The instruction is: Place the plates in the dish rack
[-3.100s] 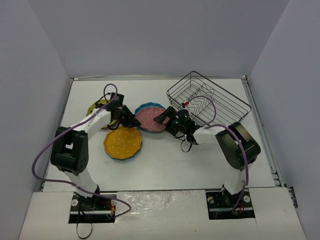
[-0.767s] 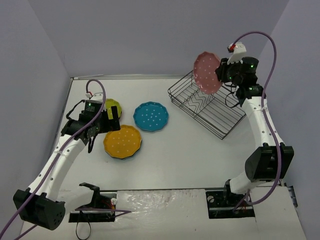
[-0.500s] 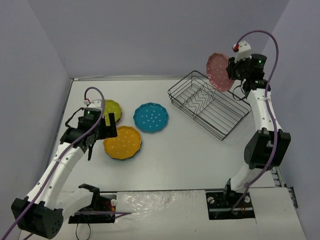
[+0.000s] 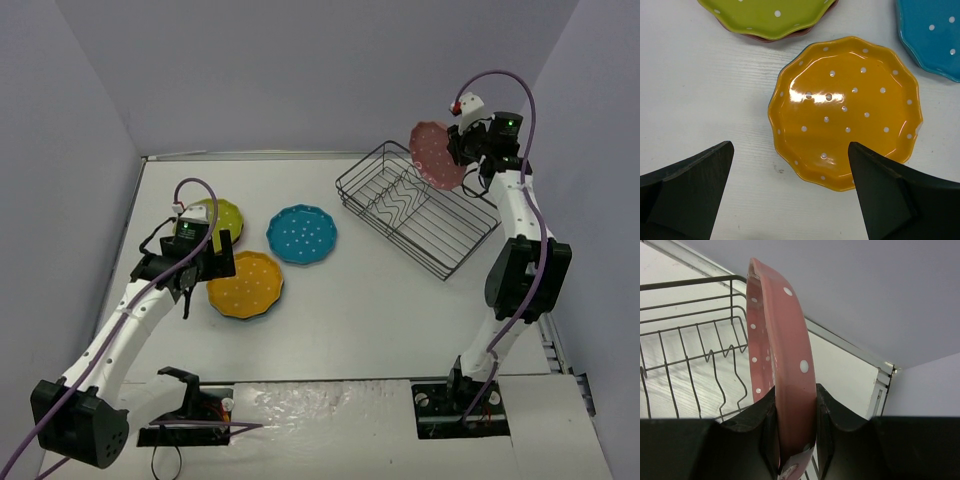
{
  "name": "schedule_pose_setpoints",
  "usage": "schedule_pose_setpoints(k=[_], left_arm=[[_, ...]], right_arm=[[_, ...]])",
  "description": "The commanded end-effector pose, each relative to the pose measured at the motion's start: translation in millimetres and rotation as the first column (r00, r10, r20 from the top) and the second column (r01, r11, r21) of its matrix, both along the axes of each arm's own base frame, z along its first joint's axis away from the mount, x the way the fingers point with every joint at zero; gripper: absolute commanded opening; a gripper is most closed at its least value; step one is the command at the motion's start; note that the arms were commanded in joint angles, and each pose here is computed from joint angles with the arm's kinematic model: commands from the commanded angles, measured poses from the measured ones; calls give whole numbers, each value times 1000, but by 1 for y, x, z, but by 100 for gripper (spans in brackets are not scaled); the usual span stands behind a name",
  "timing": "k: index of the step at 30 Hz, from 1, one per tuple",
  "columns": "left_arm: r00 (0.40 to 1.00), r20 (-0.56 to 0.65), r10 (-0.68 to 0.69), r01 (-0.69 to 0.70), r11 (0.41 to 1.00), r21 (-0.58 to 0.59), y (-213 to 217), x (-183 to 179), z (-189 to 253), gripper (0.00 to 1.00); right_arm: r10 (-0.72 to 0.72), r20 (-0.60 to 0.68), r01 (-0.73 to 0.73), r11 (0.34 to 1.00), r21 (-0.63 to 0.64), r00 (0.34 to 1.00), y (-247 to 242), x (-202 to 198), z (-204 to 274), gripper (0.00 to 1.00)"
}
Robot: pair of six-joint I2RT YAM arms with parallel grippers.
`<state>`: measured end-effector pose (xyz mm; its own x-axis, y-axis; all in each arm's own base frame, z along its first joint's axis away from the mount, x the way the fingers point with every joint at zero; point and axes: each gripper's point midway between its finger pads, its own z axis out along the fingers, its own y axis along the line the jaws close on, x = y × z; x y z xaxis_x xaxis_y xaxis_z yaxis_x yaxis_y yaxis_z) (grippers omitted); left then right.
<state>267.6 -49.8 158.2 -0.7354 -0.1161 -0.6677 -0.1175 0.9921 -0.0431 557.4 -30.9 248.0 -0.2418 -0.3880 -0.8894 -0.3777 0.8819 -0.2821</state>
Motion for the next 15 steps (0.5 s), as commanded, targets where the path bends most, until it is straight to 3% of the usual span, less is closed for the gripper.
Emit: schedule_pose_setpoints(k=[1, 15], left_arm=[[996, 79, 44, -42, 999, -27, 0, 18, 21, 97], [997, 57, 48, -45, 998, -54, -5, 19, 17, 97]], right_arm=[[67, 317, -32, 993, -115, 946, 2, 19, 101, 0], [163, 268, -128, 982, -142, 950, 35, 31, 67, 0]])
